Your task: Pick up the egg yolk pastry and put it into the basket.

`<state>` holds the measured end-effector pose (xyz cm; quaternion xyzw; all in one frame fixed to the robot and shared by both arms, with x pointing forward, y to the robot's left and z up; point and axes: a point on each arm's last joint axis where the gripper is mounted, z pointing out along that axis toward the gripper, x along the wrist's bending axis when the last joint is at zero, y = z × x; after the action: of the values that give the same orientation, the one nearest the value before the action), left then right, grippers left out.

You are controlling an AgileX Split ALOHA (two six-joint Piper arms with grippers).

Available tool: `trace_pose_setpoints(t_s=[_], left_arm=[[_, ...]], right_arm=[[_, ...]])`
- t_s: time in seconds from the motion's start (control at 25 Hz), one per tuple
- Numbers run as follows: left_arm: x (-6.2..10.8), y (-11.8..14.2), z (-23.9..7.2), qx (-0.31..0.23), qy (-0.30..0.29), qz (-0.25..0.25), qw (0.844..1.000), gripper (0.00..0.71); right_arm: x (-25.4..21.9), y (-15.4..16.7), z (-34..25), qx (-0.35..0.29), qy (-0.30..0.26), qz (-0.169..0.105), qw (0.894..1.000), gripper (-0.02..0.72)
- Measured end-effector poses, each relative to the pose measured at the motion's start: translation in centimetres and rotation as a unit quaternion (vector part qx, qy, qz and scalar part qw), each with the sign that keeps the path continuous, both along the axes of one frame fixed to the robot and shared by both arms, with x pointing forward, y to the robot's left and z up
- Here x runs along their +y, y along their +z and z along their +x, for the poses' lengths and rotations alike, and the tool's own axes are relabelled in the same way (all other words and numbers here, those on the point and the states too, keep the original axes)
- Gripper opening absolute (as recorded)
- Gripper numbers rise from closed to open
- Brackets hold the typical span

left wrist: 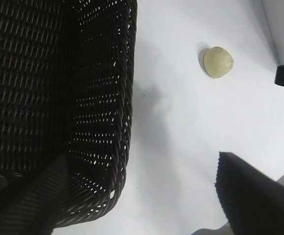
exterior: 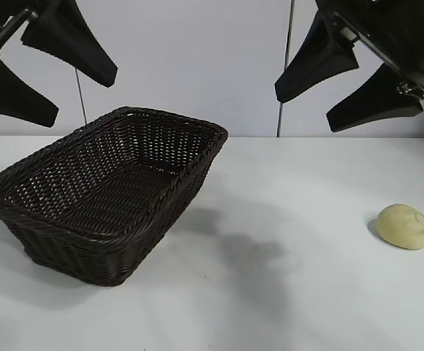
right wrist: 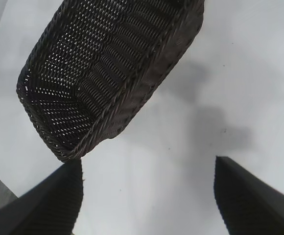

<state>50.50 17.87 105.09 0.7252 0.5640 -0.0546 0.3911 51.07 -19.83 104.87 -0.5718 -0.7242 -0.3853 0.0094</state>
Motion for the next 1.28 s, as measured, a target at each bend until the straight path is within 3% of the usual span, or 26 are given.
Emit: trace_pose_setpoints(t_s=[1.28], left_arm=[[0.12,0.11,0.39,-0.016,0.017,0.000,1.000,0.596]], right_arm=[[0.00,0.00,0.00,0.000,0.000,0.000,1.000,0.540]])
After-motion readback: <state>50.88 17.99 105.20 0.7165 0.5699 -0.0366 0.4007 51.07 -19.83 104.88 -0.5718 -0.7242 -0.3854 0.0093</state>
